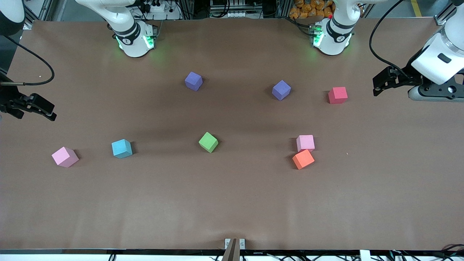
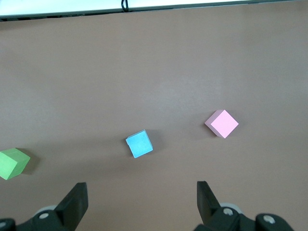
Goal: Arrange blocks into number 1
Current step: 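Reach the right gripper to the purple cube while the left gripper reaches light pink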
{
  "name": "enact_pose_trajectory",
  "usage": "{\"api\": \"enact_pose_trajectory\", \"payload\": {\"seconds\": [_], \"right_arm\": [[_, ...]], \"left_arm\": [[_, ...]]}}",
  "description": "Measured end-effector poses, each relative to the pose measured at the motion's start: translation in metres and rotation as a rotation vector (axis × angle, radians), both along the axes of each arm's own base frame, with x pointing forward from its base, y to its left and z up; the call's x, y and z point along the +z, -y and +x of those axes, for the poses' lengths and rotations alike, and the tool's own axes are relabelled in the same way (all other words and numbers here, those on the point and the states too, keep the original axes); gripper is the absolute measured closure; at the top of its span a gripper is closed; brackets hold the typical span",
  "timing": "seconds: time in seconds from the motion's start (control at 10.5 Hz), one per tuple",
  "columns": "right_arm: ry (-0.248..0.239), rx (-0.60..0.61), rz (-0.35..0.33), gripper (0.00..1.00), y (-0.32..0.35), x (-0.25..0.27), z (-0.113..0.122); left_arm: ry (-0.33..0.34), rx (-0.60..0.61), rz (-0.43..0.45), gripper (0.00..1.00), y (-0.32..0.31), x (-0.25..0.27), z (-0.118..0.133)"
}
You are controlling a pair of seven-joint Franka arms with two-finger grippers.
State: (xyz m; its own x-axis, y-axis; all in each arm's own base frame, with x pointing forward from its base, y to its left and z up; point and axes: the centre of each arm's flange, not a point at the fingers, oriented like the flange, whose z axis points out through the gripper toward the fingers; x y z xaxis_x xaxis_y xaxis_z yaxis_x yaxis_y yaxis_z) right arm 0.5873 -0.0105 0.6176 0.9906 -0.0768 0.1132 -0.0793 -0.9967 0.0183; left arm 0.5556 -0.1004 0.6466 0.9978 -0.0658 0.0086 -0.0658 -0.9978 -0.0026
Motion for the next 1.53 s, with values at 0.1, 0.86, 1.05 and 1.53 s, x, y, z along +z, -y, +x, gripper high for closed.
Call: {"api": "enact_pose_trajectory", "payload": {"seconds": [0.1, 0.86, 1.05, 1.53], "right_arm": [[0.000, 0.000, 0.000, 0.00, 0.000, 0.000, 0.000], [-0.048, 0.004, 0.002, 0.00, -0.003, -0.016, 0.004], [-0.107, 0.007, 0.009, 0.00, -0.007, -0.050, 0.016], [-0.256, 0.047, 0.100, 0.00, -0.015, -0.178, 0.050]], "left_arm": [[0.000, 0.000, 0.000, 0.00, 0.000, 0.000, 0.000], [-0.045, -0.060, 0.073, 0.00, 0.037, -0.040, 0.015], [-0.085, -0.054, 0.076, 0.00, 0.052, -0.076, 0.027], [-0.135, -0.034, 0.084, 0.00, 0.082, -0.201, 0.030]]}}
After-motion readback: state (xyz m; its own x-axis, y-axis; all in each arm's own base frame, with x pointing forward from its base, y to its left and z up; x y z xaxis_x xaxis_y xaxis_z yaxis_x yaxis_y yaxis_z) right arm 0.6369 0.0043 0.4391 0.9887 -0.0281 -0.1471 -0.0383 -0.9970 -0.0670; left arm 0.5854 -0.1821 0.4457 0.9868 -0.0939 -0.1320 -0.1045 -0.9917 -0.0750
